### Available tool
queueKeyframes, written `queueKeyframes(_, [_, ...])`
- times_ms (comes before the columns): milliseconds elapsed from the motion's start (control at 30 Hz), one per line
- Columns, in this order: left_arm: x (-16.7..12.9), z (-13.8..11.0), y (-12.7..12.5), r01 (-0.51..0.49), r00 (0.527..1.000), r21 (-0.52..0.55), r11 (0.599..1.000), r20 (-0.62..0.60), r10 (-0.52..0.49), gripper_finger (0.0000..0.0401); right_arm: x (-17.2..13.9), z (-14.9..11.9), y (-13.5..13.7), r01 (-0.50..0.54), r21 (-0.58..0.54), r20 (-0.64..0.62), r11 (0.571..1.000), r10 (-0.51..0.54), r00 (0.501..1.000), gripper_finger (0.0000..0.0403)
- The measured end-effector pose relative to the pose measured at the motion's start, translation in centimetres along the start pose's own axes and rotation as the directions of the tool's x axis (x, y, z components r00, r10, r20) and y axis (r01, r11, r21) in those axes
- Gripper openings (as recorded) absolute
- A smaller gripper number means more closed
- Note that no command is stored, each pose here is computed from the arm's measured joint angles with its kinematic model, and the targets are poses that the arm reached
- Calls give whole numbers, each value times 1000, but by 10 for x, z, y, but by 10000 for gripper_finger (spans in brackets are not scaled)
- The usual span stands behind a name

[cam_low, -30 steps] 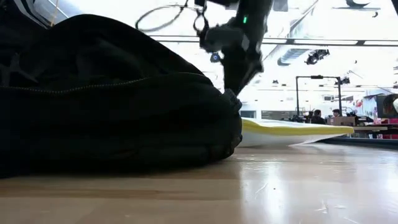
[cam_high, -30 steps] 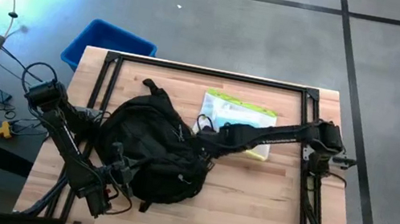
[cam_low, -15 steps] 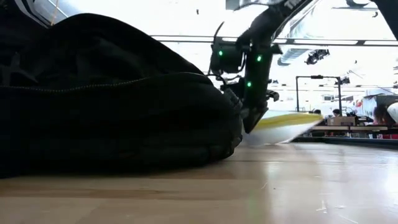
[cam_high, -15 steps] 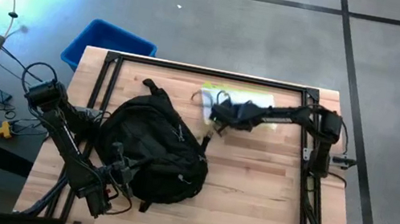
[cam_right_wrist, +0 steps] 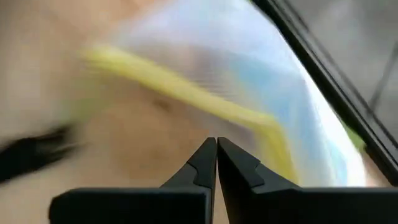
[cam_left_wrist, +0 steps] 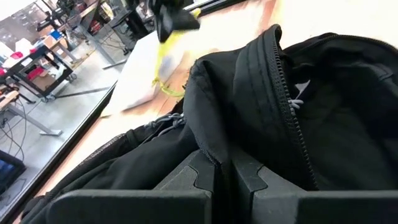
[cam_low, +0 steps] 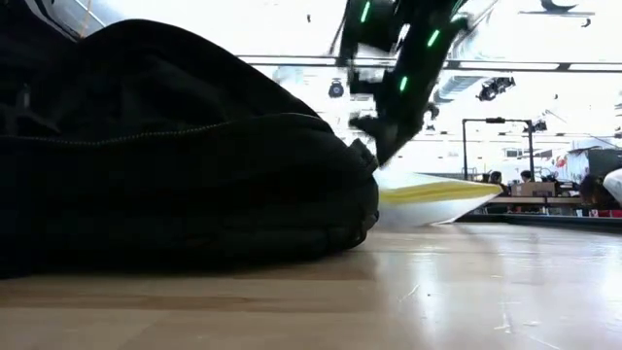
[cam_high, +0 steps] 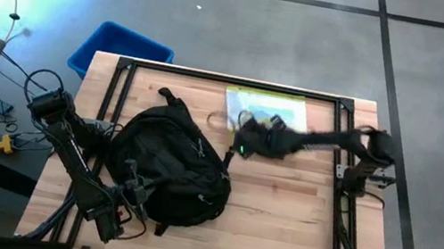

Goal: Unpack backpack
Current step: Remove the black cellphone from the black backpack

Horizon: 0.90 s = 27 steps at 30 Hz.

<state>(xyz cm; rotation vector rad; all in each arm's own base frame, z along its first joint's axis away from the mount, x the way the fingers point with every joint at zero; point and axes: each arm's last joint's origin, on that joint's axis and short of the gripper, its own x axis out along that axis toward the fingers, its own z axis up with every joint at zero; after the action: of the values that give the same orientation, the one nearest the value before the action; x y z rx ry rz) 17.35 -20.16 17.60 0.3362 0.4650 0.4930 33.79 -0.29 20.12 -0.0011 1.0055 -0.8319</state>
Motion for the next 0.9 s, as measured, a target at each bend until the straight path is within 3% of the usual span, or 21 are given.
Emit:
queueKeyframes(133, [0,2,-3,6,1000,8,1000,24,-6,0,-60,-16,49,-208,-42,200,977,212,957,0])
queueKeyframes(267, [0,6,-7,7,998,2,1000,57,-7,0,-107,-36,104,-427,-209,382,880,476,792,0])
queueKeyframes(367, [-1,9,-8,-25,992,-44,999,126,30,0,-127,-51,136,-493,-290,475,820,570,670,1])
queueKeyframes(433, [-1,12,-9,-51,982,-83,995,178,65,0,-127,-56,148,-521,-294,497,801,594,632,2])
queueKeyframes(500, [-1,15,-9,-74,971,-110,991,218,97,0,-119,-61,157,-538,-295,481,789,610,630,11])
queueKeyframes(600, [1,19,-11,-89,966,-122,989,230,115,0,-102,-63,161,-555,-275,420,785,617,665,43])
queueKeyframes(767, [4,24,-15,-82,969,-126,989,224,109,0,-81,-52,153,-566,-259,352,783,622,699,130])
queueKeyframes(900, [3,29,-19,-80,967,-118,990,233,106,0,-74,-43,151,-584,-294,306,757,654,692,191])
